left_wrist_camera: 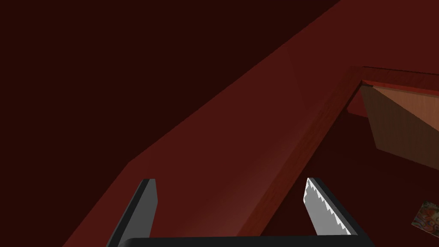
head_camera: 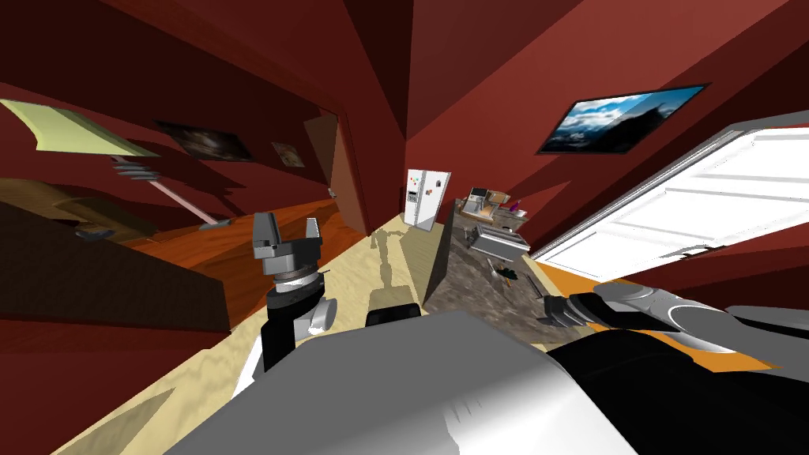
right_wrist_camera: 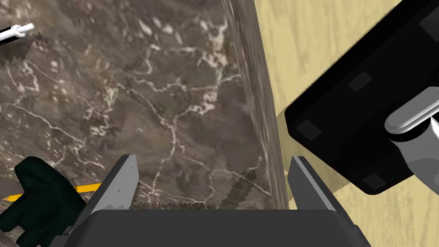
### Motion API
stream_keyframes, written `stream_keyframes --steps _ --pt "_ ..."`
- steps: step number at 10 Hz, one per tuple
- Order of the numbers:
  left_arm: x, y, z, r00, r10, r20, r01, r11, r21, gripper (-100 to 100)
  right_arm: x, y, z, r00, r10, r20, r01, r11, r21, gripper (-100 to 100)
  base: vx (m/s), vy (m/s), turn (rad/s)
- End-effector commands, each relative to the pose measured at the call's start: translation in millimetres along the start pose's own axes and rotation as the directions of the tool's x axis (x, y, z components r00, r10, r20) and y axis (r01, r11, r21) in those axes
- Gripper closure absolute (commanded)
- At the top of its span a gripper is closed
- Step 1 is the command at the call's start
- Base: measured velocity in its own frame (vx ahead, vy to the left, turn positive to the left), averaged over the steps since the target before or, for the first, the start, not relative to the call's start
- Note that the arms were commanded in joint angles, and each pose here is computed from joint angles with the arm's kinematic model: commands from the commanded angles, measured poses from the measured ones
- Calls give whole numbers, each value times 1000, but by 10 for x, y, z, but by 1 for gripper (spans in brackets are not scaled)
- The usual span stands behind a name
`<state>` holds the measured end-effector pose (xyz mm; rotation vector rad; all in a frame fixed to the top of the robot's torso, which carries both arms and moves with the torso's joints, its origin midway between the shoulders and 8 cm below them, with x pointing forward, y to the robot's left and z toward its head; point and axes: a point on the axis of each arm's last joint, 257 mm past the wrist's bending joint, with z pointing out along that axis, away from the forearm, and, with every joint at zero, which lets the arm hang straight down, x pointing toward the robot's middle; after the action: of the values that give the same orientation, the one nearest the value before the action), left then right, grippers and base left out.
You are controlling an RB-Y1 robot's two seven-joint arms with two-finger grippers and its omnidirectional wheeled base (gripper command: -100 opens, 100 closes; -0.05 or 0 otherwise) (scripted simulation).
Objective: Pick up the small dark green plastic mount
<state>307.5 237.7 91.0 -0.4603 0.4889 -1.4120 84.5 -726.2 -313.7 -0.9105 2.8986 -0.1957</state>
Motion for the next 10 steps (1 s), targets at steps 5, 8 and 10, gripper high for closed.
stream_keyframes --steps 5,8,10 --pt "0 0 0 1000 0 0 0 1000 0 0 249 -146 -231 994 -78 -80 77 997 -12 -100 170 -114 167" --pt "0 0 0 1000 0 0 0 1000 0 0 293 27 -118 994 -85 -75 81 995 -53 -100 142 -94 120" --pt "0 0 0 1000 0 0 0 1000 0 0 336 114 3 994 -79 -73 75 996 -56 -100 13 -16 33"
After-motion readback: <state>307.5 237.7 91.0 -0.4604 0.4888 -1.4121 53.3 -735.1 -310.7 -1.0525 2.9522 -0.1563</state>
